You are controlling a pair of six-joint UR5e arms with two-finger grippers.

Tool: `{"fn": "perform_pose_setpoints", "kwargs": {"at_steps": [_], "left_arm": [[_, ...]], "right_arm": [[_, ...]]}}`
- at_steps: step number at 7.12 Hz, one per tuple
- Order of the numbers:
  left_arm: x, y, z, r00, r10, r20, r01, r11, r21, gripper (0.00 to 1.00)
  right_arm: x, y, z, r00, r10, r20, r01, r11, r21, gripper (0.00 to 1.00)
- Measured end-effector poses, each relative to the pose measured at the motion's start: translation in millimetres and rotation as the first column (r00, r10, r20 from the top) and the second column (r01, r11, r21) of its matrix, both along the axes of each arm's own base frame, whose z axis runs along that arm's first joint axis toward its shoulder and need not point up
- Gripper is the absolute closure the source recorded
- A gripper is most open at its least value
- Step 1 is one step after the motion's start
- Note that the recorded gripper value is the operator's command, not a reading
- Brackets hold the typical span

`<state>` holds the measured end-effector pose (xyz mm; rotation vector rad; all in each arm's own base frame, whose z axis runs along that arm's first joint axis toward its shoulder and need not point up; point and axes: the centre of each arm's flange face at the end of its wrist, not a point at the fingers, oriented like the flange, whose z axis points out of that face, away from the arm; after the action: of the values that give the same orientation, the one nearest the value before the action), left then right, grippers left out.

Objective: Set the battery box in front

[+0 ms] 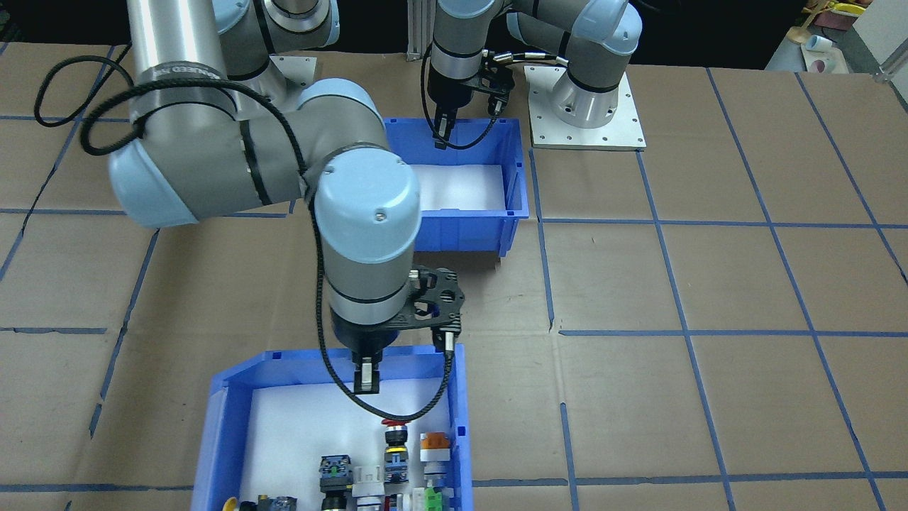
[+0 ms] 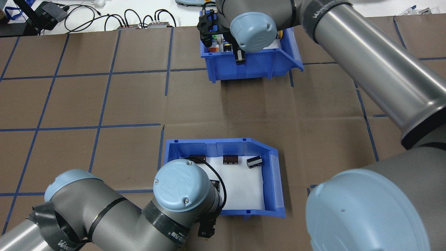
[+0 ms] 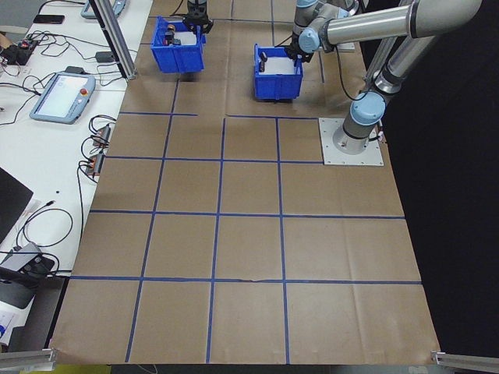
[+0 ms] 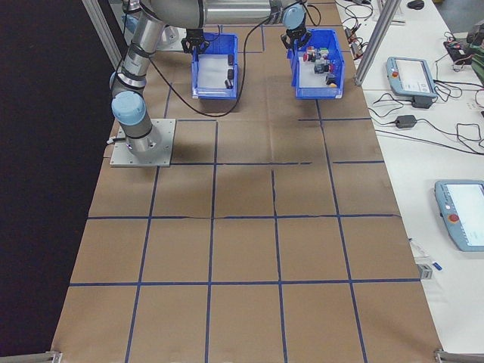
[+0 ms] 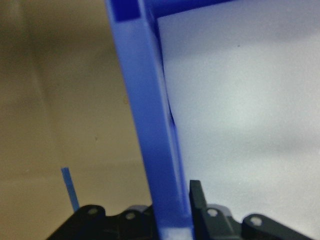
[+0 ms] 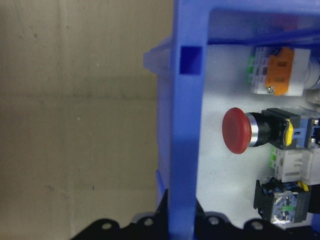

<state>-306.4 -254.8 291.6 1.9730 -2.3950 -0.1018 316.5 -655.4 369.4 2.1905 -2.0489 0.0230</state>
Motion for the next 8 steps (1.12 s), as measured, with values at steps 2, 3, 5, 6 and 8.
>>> {"fn": "perform_pose_setpoints", "kwargs": {"at_steps": [2, 3, 5, 6, 8], "left_arm": [[56, -52, 14, 1.0, -0.027, 0.001, 0.027, 0.999, -0.033, 1.0], [89, -84, 21, 0.999, -0.035, 0.003, 0.035, 0.999, -0.034, 1.0], [130, -147, 40, 0.998, -0.063, 0.0, 0.063, 0.998, -0.025, 1.0], [133, -179, 46, 0.998, -0.069, -0.005, 0.069, 0.997, -0.029, 1.0], [118, -242, 51, 0.996, -0.075, -0.042, 0.073, 0.996, -0.044, 1.0]], "right_arm": [[-70, 4, 14, 1.0, 0.0, -0.009, 0.0, 1.0, 0.02, 0.94], [-108, 10, 21, 1.0, -0.016, -0.012, 0.016, 1.0, 0.025, 0.94], [-177, 25, 36, 0.999, -0.042, -0.018, 0.042, 0.999, 0.025, 0.94], [-200, 35, 42, 0.999, -0.048, -0.022, 0.049, 0.998, 0.025, 0.94], [-245, 62, 41, 0.999, -0.047, -0.028, 0.048, 0.998, 0.048, 0.94]]}}
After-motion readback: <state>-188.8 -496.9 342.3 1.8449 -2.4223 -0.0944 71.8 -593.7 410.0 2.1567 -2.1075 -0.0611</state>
